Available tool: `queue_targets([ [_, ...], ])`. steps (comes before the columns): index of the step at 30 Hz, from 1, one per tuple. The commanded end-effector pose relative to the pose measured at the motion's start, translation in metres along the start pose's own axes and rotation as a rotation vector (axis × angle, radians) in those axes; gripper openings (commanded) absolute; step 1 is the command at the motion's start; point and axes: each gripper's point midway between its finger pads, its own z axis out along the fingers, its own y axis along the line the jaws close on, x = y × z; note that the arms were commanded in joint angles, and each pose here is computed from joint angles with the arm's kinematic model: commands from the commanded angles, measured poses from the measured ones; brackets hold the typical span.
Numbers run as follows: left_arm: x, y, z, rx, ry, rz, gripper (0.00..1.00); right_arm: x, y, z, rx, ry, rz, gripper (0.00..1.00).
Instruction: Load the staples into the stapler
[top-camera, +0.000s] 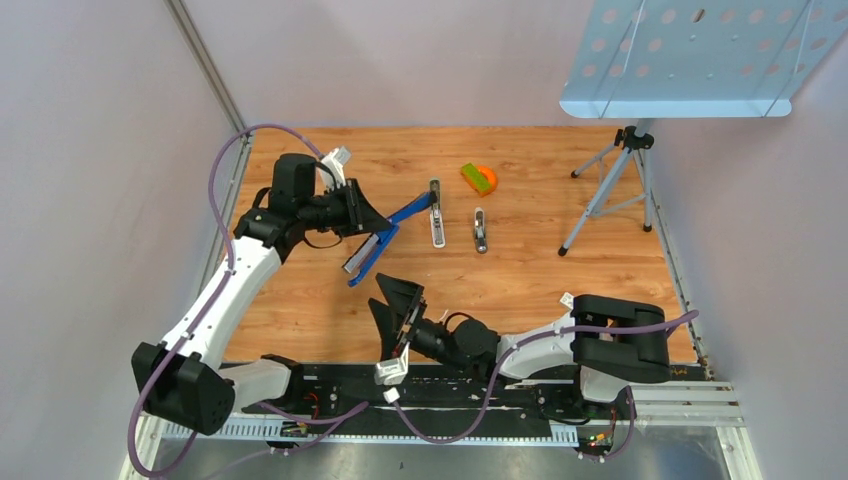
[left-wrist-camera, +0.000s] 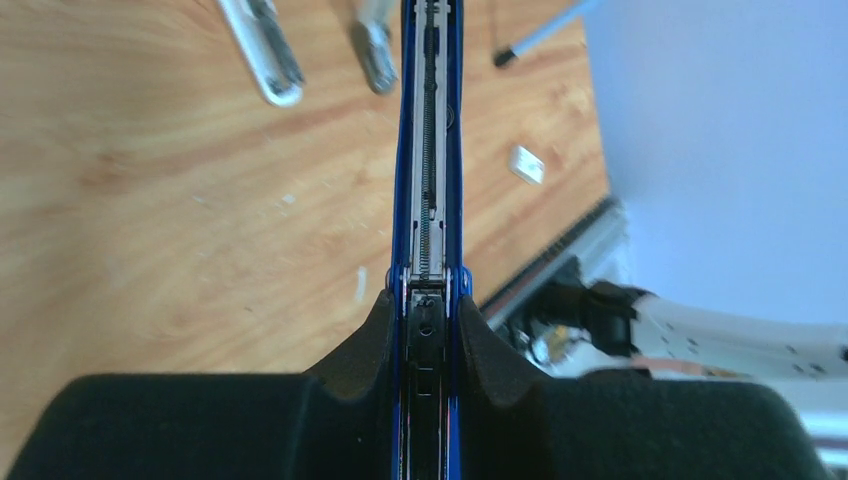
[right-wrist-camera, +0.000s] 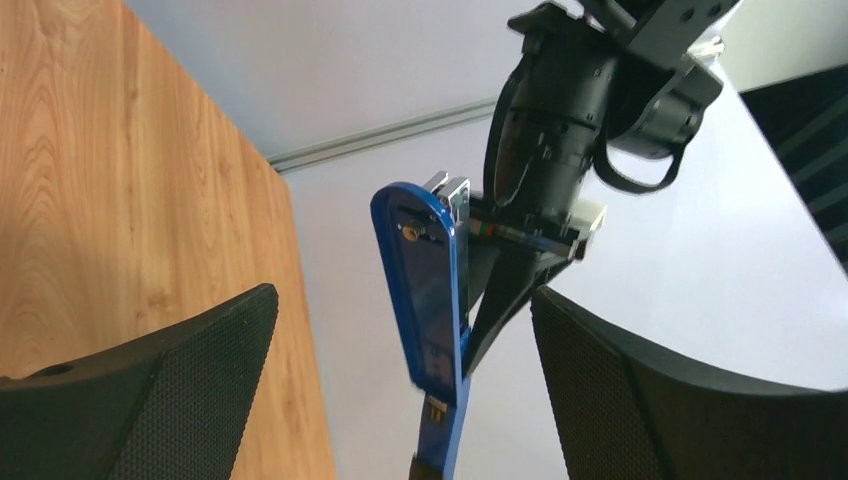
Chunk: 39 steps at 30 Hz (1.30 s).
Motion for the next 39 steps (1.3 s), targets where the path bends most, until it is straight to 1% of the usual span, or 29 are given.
queue_targets([
  [1,-0.056,0.023,-0.009,-0.211,-0.207,0.128,0.00,0.012,-0.015,-0.016,0.112,0.076,0.238,1.00],
  [4,-0.078,0.054,-0.012,-0.372,-0.309,0.156,0.00,0.022,-0.014,-0.030,0.139,0.123,0.359,1.00],
  [8,-0.099,0.094,-0.012,-0.544,-0.421,0.164,0.00,0.044,-0.013,-0.046,0.194,0.254,0.534,1.00],
  [10,-0.104,0.113,-0.008,-0.620,-0.452,0.158,0.00,0.056,-0.018,-0.055,0.265,0.327,0.681,1.00],
  [12,-0.107,0.127,0.002,-0.671,-0.461,0.160,0.00,0.067,-0.014,-0.064,0.299,0.426,0.806,1.00],
  [14,-0.106,0.139,0.016,-0.702,-0.448,0.163,0.00,0.074,-0.003,-0.070,0.278,0.537,0.914,1.00],
  [17,-0.102,0.154,0.037,-0.748,-0.418,0.165,0.00,0.083,0.013,-0.086,0.233,0.737,1.094,1.00],
  [20,-0.097,0.168,0.051,-0.793,-0.403,0.160,0.00,0.090,0.019,-0.103,0.225,0.843,1.230,1.00],
  [23,-0.091,0.184,0.063,-0.843,-0.396,0.179,0.00,0.100,0.019,-0.122,0.240,0.917,1.276,1.00],
  [26,-0.081,0.198,0.078,-0.852,-0.364,0.188,0.00,0.109,0.021,-0.140,0.259,0.979,1.301,1.00],
  [30,-0.070,0.201,0.099,-0.831,-0.344,0.211,0.00,0.116,0.030,-0.158,0.248,1.013,1.291,1.00],
  [32,-0.068,0.204,0.107,-0.832,-0.352,0.219,0.00,0.122,0.034,-0.170,0.244,1.072,1.297,1.00],
  [37,-0.068,0.216,0.124,-0.838,-0.371,0.184,0.00,0.136,0.041,-0.191,0.269,1.177,1.317,1.00],
  [39,-0.067,0.222,0.130,-0.856,-0.352,0.168,0.00,0.140,0.043,-0.197,0.285,1.203,1.337,1.00],
])
